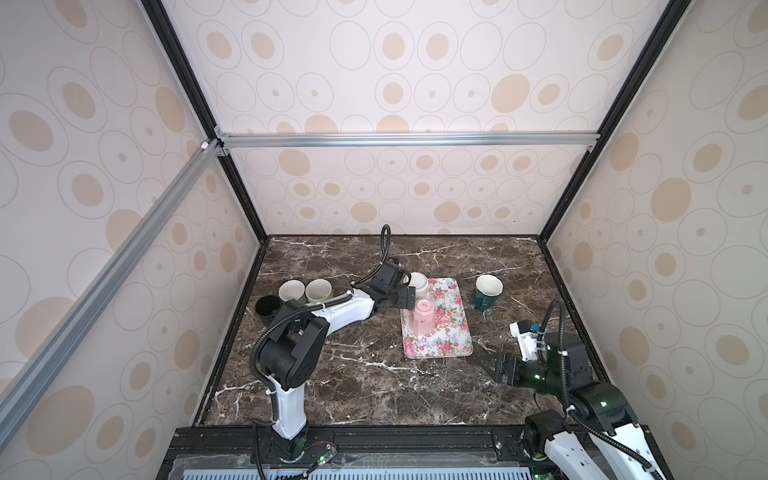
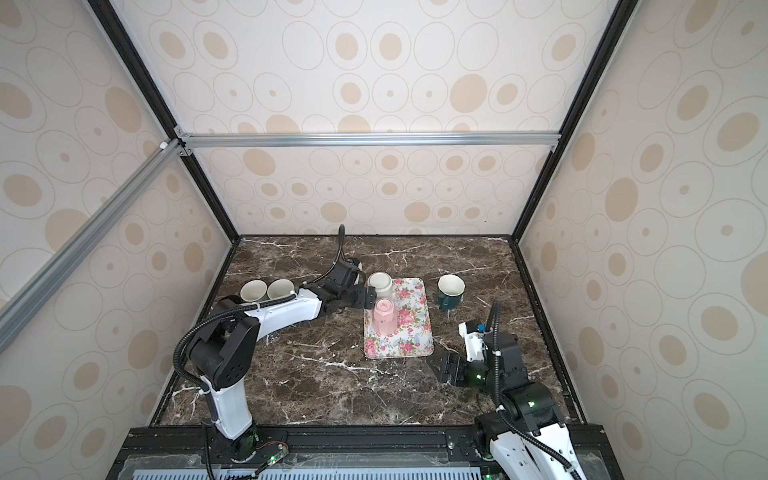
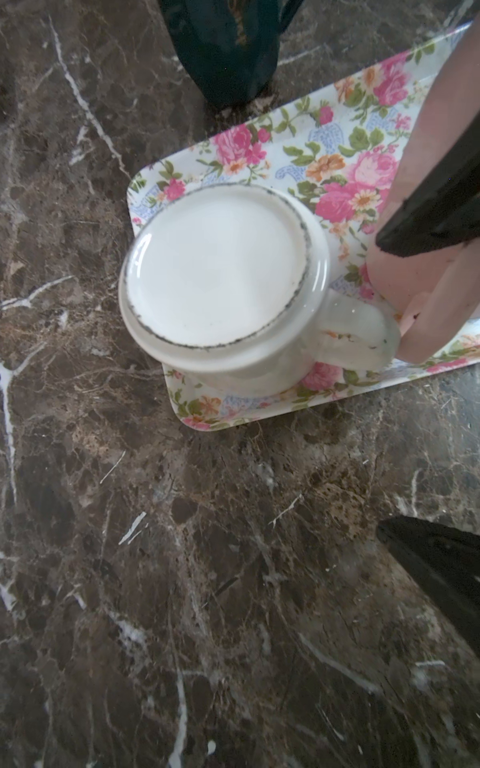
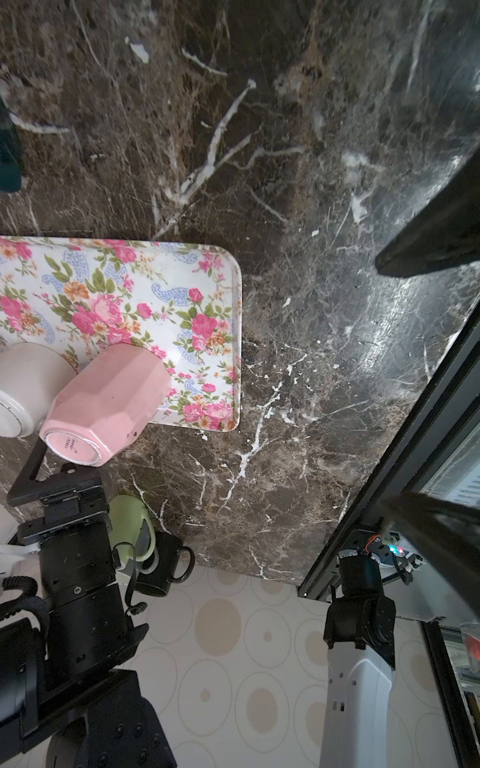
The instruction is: Turn the mug right side up
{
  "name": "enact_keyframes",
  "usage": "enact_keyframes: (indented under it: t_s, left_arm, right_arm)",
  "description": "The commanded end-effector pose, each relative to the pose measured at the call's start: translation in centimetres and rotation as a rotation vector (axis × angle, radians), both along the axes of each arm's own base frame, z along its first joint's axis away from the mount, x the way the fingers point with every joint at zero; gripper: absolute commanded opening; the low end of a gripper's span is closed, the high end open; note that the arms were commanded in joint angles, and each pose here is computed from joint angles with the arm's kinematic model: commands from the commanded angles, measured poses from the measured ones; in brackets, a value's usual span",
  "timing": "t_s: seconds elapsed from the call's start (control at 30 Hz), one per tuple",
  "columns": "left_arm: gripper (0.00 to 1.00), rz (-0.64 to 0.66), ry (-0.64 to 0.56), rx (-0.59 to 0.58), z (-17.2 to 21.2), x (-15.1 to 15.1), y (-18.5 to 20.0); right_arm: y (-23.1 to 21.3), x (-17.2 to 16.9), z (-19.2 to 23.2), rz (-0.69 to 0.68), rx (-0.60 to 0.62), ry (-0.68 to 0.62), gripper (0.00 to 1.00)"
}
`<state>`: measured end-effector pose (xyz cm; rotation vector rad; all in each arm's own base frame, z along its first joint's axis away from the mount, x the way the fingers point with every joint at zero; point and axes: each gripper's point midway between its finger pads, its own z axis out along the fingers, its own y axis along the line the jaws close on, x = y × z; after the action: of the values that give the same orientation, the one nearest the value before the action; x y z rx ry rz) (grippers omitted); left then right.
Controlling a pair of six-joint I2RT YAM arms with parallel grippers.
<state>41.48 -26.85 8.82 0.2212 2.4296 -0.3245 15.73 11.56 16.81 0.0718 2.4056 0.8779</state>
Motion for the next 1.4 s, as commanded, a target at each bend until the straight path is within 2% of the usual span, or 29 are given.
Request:
enact_keyframes:
  t_s: [0.0, 0.33, 0.7, 1.03, 1.37]
  left_arm:
    - [0.98, 0.008, -0.003, 0.093, -0.3, 0.7, 1.2]
    - [0.98, -0.003, -0.009, 0.154, -0.4, -0.1, 2.2]
    - [0.98, -0.058, -0.044, 0.262, 0.3, -1.6, 1.3]
    - [0.98, -0.047, -0.055, 0.175, 1.9, -1.0, -0.2]
    - [0.98, -0.086, -0.021, 0.184, 0.8, 0.2, -1.9]
  right_arm:
    - [-0.2, 0.0, -1.1, -0.024, -0.003, 0.044, 0.85]
    - [-0.2, -0.1, -1.0, -0.025, 0.000, 0.036, 0.85]
    - [-0.1, -0.2, -0.6, -0.013, 0.005, 0.021, 0.85]
    - [0.0, -0.3, -0.6, -0.001, 0.009, 0.021, 0.85]
    - [0.1, -0.3, -0.6, 0.002, 0.008, 0.023, 0.85]
